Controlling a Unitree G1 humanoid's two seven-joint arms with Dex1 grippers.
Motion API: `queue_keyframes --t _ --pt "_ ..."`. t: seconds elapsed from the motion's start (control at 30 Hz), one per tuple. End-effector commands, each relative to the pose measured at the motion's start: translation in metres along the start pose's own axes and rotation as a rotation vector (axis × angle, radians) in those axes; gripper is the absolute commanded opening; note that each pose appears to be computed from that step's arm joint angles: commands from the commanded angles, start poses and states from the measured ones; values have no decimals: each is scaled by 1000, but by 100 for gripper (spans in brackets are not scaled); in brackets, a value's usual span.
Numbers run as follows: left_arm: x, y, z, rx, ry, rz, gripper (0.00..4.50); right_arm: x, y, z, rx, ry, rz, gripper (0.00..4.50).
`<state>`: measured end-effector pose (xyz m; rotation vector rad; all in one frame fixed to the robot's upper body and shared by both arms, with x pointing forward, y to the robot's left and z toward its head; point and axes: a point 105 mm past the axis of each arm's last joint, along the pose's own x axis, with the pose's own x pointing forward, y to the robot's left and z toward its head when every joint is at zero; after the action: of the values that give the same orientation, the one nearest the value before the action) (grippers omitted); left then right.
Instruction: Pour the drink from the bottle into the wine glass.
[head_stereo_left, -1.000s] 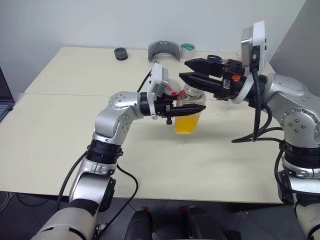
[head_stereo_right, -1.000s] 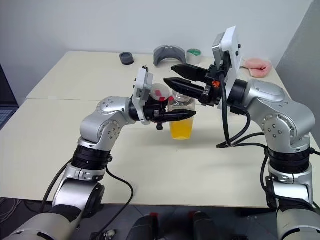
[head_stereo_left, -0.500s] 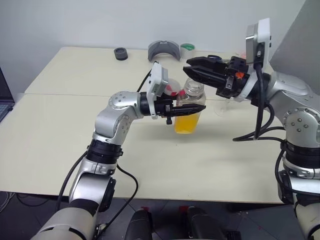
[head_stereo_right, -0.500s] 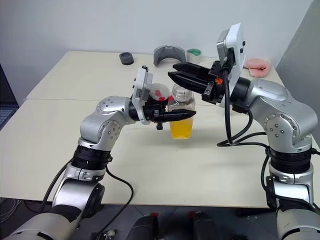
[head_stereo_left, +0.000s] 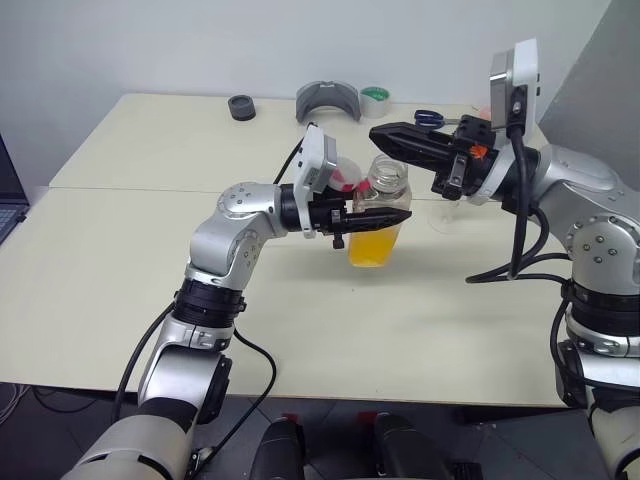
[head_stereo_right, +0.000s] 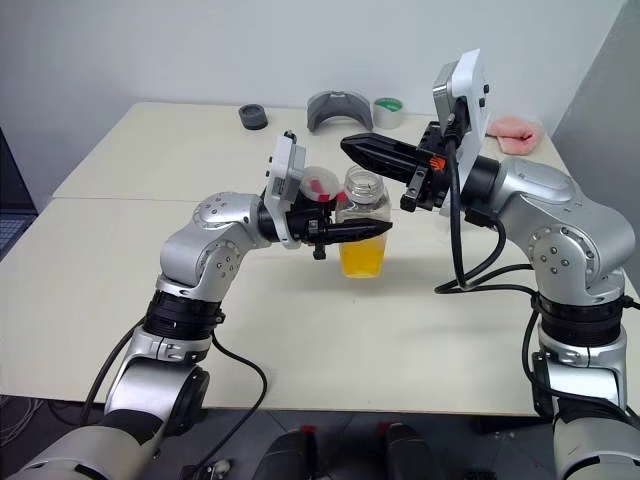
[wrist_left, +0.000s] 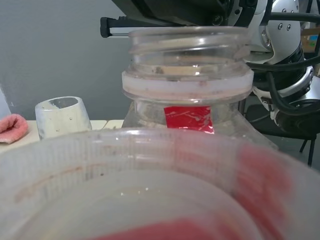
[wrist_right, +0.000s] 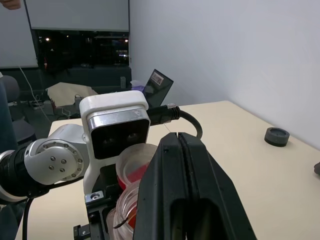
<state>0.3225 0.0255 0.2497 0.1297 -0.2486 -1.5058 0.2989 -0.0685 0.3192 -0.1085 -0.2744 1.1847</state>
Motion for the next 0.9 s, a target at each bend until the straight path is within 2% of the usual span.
queue_keyframes --t 0.03,0.27,0.47,0.67,0.9 --pt "-1 1 16 53 -32 16 177 -6 2 20 -47 -54 -6 5" --pt "-11 14 13 57 -27 139 177 -13 11 22 -43 -39 9 5" --pt "-29 39 5 86 18 369 177 -17 22 17 -29 -18 36 5" --pt "-65 68 -4 124 45 702 177 -16 37 -1 -18 9 78 5" --pt "-115 85 -8 151 47 996 177 -17 52 -24 3 29 118 5"
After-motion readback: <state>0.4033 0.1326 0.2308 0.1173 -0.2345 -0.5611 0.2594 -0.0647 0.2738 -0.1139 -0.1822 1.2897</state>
